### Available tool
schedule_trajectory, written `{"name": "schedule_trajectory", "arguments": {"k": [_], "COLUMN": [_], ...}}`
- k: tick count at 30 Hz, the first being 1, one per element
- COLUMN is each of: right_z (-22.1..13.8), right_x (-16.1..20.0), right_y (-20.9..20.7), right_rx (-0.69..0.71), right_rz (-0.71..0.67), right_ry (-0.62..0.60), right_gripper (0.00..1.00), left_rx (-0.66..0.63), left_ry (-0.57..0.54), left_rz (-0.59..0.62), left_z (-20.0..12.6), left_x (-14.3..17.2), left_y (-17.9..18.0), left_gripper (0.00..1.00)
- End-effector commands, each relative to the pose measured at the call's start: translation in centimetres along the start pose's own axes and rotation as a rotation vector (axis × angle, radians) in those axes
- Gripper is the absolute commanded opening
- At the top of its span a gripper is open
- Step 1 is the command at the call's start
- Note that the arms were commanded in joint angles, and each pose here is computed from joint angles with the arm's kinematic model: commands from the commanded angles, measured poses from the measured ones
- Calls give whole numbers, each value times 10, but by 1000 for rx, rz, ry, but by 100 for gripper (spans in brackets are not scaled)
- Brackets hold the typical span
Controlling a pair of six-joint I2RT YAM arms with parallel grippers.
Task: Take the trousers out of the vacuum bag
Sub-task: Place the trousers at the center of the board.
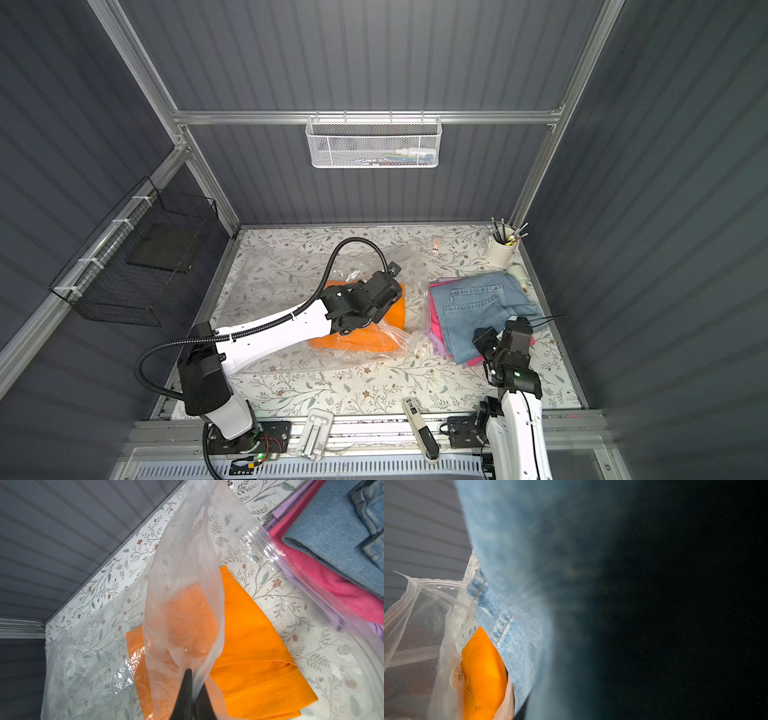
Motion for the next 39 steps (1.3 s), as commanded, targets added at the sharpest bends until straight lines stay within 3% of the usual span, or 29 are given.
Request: {"name": "schedule_trajectory", "arguments": {"k": [1, 13, 25, 39], "right_z": [3, -3, -16, -39], "right_x": [20, 21, 16, 11], "right_y": [-7, -18, -20, -12], "right_rx": [10, 84, 148, 213], "right_rz": [30, 64, 90, 179], "right_ry": [80, 77, 74, 106], "right_gripper": [36, 55, 66, 93], "left_rx": [0, -1, 0, 2], "left_ry": [10, 10, 8, 4], "left_rz": [3, 5, 4, 6], "left_z": [3, 4, 4, 6], "left_x": [2, 4, 2, 2], "left_y": [2, 2, 1, 1], "left_gripper": [0, 0, 0, 0]}}
Point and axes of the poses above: each gripper's point midway between its finger pads, its own z axis out along the fingers, its own y axis along the line the jaws close on, x = y × z, the point moved 1 cm from there along -z, back along the fingers, and after that the axes turned 3 degrees about -z, right-handed, at the moved point
